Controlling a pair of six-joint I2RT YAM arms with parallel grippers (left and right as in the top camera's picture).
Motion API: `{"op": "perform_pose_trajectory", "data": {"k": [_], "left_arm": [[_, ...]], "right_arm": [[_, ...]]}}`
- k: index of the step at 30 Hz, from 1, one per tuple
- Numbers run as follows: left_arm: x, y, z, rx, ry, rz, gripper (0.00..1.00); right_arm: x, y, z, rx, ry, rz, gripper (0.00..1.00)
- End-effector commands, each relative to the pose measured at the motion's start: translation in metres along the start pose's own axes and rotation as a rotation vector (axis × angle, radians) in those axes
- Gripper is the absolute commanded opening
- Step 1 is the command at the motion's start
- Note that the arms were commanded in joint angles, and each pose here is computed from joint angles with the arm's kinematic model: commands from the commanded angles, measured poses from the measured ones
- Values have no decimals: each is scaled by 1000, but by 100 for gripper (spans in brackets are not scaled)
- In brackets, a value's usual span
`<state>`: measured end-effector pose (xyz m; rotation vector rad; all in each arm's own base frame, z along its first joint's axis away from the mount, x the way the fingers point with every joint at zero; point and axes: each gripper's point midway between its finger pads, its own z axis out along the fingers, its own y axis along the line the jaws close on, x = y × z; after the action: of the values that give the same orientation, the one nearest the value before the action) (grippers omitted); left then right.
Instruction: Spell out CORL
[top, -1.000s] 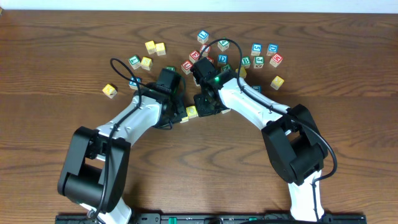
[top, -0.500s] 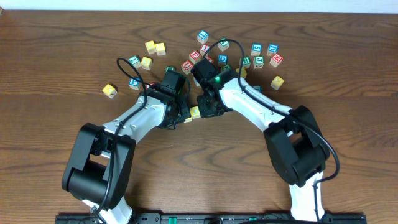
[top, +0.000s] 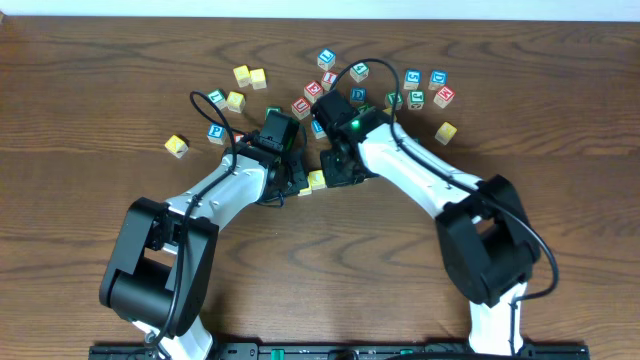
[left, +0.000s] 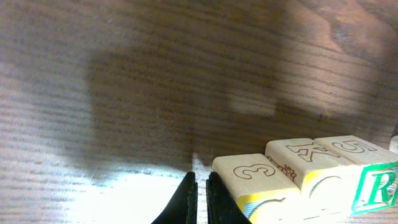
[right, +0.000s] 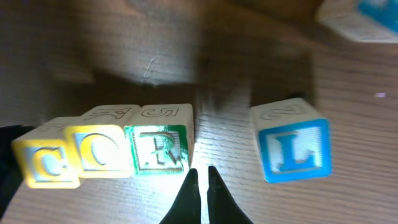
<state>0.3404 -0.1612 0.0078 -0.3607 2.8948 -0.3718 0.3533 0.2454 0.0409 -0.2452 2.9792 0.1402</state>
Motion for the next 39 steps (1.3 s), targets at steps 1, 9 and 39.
{"op": "perform_pose_trajectory", "data": {"k": [1,9,39], "left_arm": [[5,0,5,-3,9,50,8],[11,-15,9,14,4,115,8],[7,-18,19,14,-21,145,8]], "right_arm": [[-19,-13,-45,-29,-103,57,1],[-22,-65,-49,11,-72,172,1],[-11,-61,20,-10,17,172,1]]}}
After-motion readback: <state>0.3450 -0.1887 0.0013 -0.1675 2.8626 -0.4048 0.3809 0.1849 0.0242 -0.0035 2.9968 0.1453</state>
